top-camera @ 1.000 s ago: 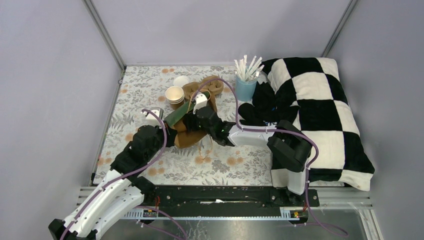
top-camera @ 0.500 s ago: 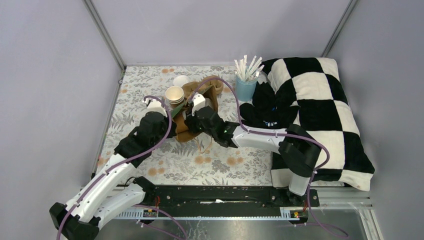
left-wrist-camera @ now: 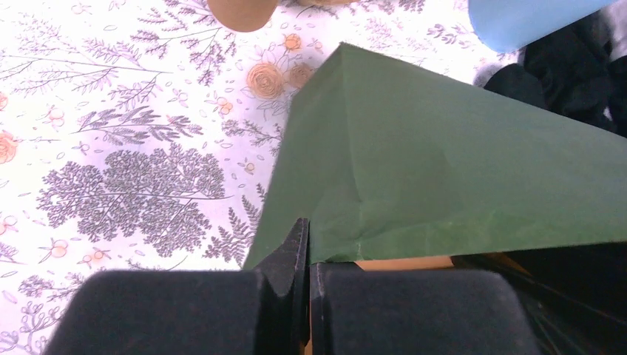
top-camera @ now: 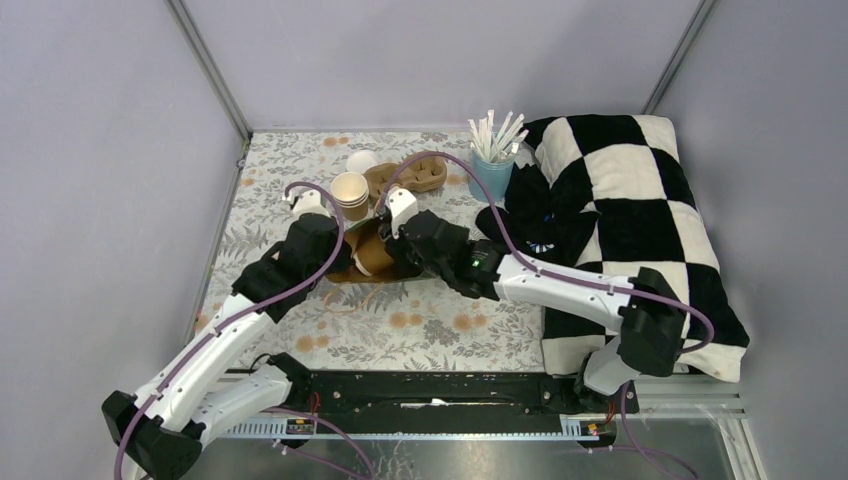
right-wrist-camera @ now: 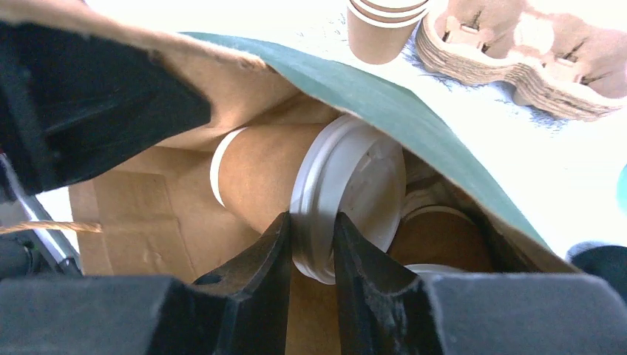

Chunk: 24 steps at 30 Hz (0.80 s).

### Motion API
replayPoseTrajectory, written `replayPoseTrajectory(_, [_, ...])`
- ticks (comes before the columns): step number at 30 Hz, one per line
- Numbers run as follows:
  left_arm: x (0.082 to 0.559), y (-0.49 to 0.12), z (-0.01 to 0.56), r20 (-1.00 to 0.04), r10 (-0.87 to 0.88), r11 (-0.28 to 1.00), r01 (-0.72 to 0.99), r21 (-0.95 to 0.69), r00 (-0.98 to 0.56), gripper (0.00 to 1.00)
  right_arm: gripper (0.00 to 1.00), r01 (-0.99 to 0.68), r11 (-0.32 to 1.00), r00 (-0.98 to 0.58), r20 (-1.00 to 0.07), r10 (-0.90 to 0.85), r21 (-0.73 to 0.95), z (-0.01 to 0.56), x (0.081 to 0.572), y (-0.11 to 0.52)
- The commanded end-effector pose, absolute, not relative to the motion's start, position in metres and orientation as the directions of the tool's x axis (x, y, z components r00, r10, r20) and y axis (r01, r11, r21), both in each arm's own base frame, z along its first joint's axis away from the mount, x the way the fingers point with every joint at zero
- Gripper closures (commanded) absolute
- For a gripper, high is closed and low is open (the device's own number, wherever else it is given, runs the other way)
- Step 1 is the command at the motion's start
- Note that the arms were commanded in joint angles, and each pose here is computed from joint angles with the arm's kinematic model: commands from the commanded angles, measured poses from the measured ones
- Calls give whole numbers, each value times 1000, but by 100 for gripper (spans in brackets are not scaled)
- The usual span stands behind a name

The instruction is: Pack the takeout coffee

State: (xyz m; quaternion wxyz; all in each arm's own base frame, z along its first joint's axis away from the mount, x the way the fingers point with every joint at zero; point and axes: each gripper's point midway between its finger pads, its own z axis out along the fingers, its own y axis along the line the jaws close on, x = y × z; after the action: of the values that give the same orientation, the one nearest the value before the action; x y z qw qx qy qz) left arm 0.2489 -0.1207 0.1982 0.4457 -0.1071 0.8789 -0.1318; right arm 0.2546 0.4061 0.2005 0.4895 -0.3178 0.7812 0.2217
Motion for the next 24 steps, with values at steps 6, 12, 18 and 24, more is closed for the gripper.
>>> replayPoseTrajectory(6, [254,-122,211,-741,-332,936,-107,-334,-584,100,83,-751,660,-169,-962,-214,-15,316,242,391])
replayPoseTrajectory(12, [260,-144,238,-733,-340,916,-32,-399,-589,100,83,-830,556,-109,-967,-229,-39,303,234,413])
replayPoseTrajectory(18, [255,-150,254,-719,-370,892,-7,-453,-588,100,82,-881,471,-87,-961,-263,-49,271,224,427])
replayPoseTrajectory(24, [242,-142,264,-732,-404,871,15,-491,-549,100,81,-887,462,-110,-960,-258,-23,257,221,416])
